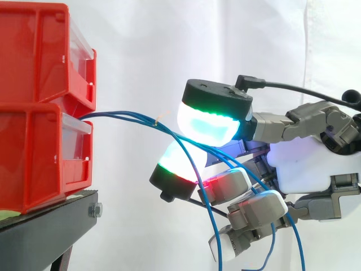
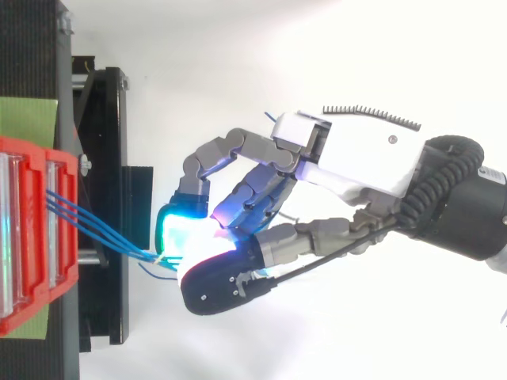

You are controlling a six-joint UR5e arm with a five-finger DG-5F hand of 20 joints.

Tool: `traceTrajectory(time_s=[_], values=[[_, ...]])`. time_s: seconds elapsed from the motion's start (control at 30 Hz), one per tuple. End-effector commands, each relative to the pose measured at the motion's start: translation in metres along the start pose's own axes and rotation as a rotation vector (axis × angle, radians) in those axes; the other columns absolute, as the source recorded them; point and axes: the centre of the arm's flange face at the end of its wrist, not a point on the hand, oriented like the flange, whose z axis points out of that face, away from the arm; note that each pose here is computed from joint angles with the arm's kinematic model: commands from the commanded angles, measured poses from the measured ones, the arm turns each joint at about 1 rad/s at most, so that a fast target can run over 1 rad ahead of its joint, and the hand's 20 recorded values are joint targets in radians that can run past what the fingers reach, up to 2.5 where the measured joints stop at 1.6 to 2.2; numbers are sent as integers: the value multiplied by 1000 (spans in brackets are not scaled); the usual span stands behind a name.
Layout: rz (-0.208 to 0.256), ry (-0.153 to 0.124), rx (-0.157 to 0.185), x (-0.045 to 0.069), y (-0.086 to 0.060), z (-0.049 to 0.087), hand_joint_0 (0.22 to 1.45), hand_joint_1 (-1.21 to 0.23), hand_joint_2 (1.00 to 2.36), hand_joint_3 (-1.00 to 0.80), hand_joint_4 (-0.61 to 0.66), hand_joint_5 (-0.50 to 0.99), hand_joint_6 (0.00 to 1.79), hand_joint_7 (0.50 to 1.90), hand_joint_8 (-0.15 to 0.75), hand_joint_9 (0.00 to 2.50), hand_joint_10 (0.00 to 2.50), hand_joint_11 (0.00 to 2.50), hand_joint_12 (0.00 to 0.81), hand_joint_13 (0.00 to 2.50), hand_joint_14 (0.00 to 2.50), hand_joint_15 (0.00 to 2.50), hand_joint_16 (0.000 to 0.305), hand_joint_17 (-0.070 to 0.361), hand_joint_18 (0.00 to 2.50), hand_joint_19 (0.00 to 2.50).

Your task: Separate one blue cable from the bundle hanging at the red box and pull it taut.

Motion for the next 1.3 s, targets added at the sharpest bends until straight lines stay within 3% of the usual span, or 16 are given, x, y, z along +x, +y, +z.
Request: traceTrajectory(time_s=[0.0,0.27,0.37,0.57,0.9,1.1,1.27], values=[[0,0,0,0,0,0,798,-863,1000,-500,80,-254,939,918,222,1066,0,1590,297,1286,19,1354,46,103,704,493],[0,-1,0,-1,0,0,653,-894,1000,-500,79,-249,938,925,225,1084,1,1610,299,1295,21,1370,43,96,695,511],[0,0,0,0,0,0,552,-842,1000,-500,120,-253,933,909,249,1071,0,1595,312,1331,17,1383,48,108,705,548],[-1,2,1,1,-1,-1,488,-738,1000,-500,156,-254,930,866,281,1062,92,1511,310,1442,4,1494,55,124,768,572],[-2,0,3,1,-1,-1,642,-764,1000,-500,113,-258,917,917,234,1059,0,1597,267,1415,5,1530,51,114,732,582],[-2,-1,3,1,-1,-1,714,-786,1017,-312,83,-258,923,940,232,1061,1,1592,278,1411,6,1519,51,114,730,567],[-2,-1,3,1,-1,-1,791,-819,1013,-368,70,-254,931,920,211,1060,0,1599,273,1392,7,1503,48,109,695,564]])
